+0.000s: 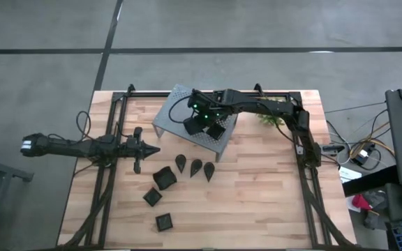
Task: Pick & Place Mini shaped plates
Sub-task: Put the right drop shaped plate on the shelf, then stack the right drop shaped plate into the drop shaped plate on the shelf
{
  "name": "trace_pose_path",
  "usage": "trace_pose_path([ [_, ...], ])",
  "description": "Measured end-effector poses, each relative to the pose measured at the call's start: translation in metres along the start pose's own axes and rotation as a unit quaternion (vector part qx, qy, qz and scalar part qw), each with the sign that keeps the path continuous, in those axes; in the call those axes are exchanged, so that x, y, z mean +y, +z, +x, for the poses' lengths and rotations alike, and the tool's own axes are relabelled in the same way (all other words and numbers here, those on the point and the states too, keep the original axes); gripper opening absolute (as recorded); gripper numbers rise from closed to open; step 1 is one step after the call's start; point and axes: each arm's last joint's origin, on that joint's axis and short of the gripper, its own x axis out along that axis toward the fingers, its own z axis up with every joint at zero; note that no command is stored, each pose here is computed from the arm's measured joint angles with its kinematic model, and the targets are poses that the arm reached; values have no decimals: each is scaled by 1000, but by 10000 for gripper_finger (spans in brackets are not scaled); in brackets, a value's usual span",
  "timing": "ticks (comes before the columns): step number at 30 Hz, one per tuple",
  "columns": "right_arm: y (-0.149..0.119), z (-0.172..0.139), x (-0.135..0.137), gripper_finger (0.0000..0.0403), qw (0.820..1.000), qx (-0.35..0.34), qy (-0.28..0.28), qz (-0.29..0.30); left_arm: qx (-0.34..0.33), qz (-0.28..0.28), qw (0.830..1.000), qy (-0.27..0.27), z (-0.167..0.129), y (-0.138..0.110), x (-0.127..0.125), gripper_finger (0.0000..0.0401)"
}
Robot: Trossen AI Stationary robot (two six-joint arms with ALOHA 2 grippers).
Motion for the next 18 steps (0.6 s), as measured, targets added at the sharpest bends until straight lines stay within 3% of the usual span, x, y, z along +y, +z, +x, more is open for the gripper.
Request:
trace_pose_path([
  [6, 0, 0, 0, 20, 1000, -1, 0, -11, 0, 0, 1000, 0, 0, 0, 0, 0],
  [18, 1, -7, 3, 92, 999, -10, 10, -29, 0, 0, 1000, 0, 0, 0, 0, 0],
])
